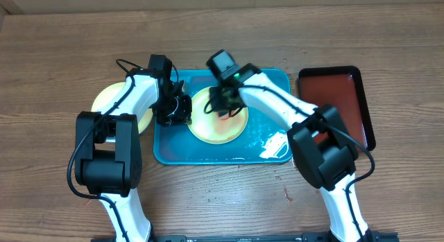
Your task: Clean dirty plates on tray and stack at the side
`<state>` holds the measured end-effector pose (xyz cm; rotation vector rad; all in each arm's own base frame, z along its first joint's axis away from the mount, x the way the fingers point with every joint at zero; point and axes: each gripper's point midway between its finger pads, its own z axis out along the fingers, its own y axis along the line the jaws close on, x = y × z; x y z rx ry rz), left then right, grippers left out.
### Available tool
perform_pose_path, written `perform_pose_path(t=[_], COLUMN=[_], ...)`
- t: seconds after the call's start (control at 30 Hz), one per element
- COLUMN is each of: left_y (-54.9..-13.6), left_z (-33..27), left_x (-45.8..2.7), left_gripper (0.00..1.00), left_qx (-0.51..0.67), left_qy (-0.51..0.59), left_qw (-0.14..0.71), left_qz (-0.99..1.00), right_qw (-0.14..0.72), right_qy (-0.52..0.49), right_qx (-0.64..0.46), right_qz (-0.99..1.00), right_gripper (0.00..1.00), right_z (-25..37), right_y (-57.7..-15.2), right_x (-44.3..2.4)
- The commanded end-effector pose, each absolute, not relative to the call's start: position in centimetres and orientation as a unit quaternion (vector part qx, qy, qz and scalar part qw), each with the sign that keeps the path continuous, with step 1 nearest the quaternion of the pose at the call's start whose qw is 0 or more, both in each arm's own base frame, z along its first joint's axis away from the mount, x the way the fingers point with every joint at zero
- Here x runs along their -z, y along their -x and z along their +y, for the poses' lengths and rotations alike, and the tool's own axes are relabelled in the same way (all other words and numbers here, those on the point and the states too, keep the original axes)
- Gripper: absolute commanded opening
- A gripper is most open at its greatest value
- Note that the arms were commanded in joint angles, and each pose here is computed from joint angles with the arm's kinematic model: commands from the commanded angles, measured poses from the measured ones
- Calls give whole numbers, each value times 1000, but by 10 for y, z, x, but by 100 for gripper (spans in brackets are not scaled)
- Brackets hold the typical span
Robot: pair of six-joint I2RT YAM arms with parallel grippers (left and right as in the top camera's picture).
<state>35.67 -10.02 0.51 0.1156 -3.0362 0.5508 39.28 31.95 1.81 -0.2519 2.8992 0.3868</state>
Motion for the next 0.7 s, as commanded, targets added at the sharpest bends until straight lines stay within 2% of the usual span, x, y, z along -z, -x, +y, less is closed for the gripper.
perform_pose_path(t=[0.0,0.3,0.67], left_y=[-353,-352,-351], left_z=[-101,-101,-101], left_x=[0,0,0], left_gripper=[4,4,4], left_qx=[-179,-179,-179], left_qy=[-35,-35,-36], left_qw=[36,37,39], left_qz=[-983,-983,-983], right_qw=[65,76,113], right_qy=[100,83,-14], right_qx=[-171,-183,-20], right_qz=[978,977,993], right_gripper=[4,4,4], right_z=[345,336,218], right_y=[-367,-384,-433], right_x=[-9,-12,-20])
